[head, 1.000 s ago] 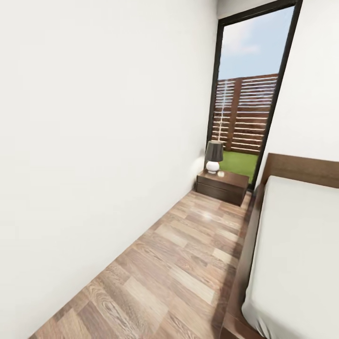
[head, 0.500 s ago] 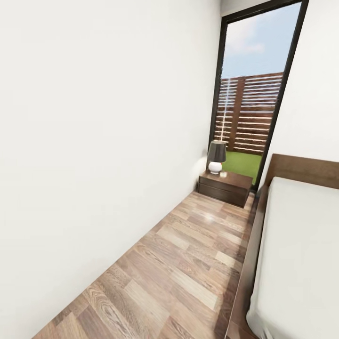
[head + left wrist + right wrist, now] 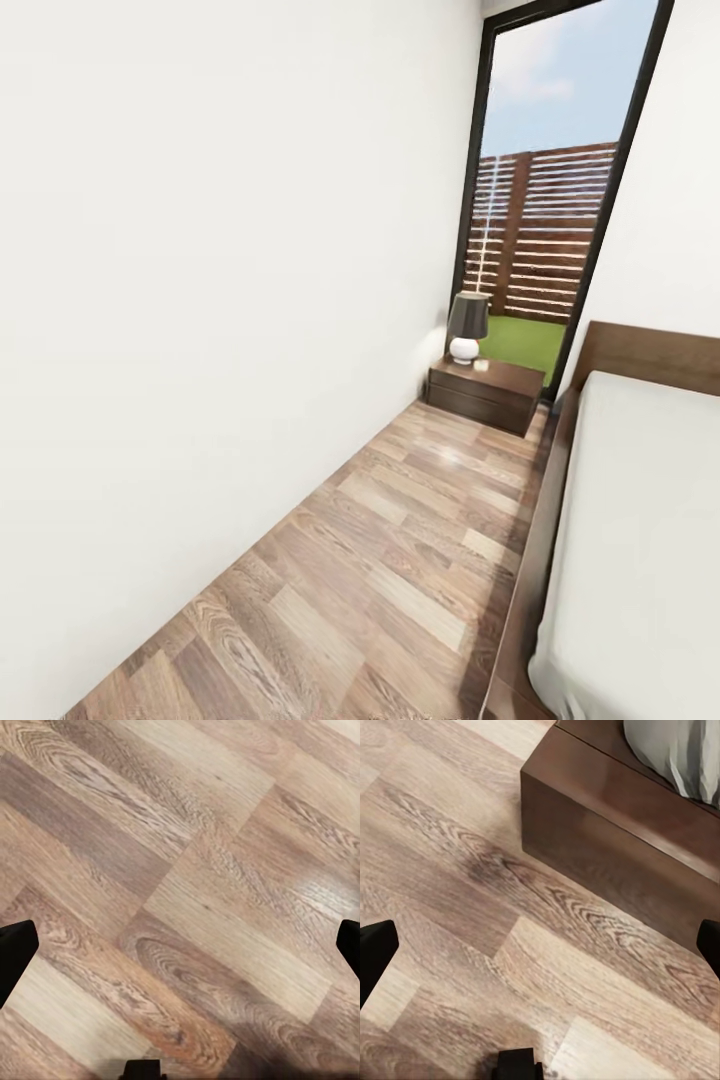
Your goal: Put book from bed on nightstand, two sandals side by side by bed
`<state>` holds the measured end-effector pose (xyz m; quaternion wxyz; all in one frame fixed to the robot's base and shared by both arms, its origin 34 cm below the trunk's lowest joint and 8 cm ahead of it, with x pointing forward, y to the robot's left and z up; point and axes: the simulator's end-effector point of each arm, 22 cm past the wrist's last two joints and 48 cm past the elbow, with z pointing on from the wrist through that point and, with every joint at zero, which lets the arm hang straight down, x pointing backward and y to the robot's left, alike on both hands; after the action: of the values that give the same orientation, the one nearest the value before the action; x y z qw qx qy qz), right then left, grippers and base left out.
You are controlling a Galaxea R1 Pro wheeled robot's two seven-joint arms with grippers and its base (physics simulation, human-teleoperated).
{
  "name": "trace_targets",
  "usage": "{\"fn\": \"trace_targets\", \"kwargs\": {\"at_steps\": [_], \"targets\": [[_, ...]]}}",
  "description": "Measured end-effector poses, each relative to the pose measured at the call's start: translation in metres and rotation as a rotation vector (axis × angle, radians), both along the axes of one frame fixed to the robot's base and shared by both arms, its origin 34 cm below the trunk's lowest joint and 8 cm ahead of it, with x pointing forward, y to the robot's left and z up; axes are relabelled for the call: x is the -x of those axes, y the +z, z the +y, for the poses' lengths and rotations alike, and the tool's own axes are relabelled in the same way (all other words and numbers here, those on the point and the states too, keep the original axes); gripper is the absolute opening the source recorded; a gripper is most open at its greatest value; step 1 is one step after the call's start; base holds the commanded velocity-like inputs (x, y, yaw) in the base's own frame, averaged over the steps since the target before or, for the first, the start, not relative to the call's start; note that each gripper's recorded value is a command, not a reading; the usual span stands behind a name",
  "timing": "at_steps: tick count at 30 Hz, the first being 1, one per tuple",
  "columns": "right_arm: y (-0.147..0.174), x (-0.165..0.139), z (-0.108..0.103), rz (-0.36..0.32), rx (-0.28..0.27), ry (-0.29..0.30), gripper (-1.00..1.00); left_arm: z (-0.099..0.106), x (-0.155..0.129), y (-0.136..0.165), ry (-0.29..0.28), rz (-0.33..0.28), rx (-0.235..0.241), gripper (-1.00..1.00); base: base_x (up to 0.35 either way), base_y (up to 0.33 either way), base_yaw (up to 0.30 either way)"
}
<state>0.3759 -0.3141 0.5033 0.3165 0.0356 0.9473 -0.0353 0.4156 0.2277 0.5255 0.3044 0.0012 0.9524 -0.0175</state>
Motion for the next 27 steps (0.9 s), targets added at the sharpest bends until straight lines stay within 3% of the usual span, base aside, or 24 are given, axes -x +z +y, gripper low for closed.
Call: {"fn": "trace_targets", "kwargs": {"at_steps": [13, 27], "targets": [[-0.0045, 0.0062, 0.0004, 0.019, 0.000, 0.001, 1.00, 0.0000, 0.0061, -0.0054, 0.000, 0.020, 0.000, 1.00, 0.003, 0.000, 0.072], [-0.0047, 0.0068, 0.0030, 0.020, -0.004, 0.001, 1.00, -0.0001, 0.0066, -0.0055, 0.000, 0.020, 0.000, 1.00, 0.281, 0.000, 0.003]]}}
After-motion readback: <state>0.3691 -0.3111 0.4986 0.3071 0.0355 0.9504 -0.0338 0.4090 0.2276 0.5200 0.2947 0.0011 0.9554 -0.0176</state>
